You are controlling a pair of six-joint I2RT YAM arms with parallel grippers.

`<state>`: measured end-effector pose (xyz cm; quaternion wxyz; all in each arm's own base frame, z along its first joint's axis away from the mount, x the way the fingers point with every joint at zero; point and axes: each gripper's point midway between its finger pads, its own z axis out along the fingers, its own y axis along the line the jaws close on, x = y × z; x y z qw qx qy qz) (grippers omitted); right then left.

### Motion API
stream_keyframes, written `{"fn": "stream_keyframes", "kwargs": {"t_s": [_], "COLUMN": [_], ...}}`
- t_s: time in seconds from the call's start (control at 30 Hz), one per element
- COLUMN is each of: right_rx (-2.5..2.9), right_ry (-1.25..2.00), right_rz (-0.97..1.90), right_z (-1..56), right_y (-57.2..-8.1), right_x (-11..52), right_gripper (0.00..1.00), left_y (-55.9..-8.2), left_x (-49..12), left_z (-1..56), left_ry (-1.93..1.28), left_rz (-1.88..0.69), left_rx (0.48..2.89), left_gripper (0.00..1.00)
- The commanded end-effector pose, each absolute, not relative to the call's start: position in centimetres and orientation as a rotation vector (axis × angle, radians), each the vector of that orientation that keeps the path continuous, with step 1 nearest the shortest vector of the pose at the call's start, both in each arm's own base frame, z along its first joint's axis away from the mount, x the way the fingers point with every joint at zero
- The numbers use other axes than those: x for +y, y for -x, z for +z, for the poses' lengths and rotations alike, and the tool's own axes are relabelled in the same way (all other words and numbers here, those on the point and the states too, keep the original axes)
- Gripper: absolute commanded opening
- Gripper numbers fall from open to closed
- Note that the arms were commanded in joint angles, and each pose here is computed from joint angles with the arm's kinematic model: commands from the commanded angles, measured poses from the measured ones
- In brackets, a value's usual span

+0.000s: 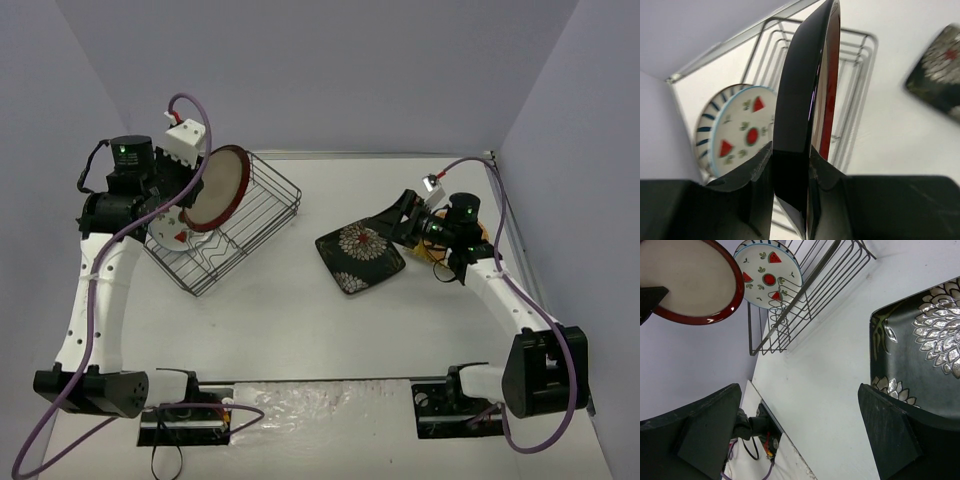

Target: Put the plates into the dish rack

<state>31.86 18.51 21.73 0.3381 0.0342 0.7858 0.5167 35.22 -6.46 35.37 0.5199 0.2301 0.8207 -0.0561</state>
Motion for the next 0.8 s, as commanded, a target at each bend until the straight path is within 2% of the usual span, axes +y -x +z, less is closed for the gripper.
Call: {"fn": "stream_keyframes", "kwargs": {"t_s": [0.0, 0.27, 0.77], "right_rx": [1.976, 1.977, 1.998], "right_ry": [0.019, 0.022, -0.01], "right_rz": [1.364, 1.37, 1.378], "right_z": [24.1, 23.7, 22.7], "right_y": [-32.8, -33.2, -33.7], "right_x": [18.8, 18.9, 18.1], "right_gripper": [1.0, 1.0, 1.0], "left_y": [-37.1, -39.8, -42.4], "left_x": [-2.5, -0.5, 0.9], "left_z": [40.7, 37.4, 33.1], "left_ry": [-0.753, -0.891, -0.966], "left_rz": [0.262, 0.415, 0.446], "left_rx": [1.763, 1.832, 1.896], "left_gripper": [0.0, 0.0, 0.0]}}
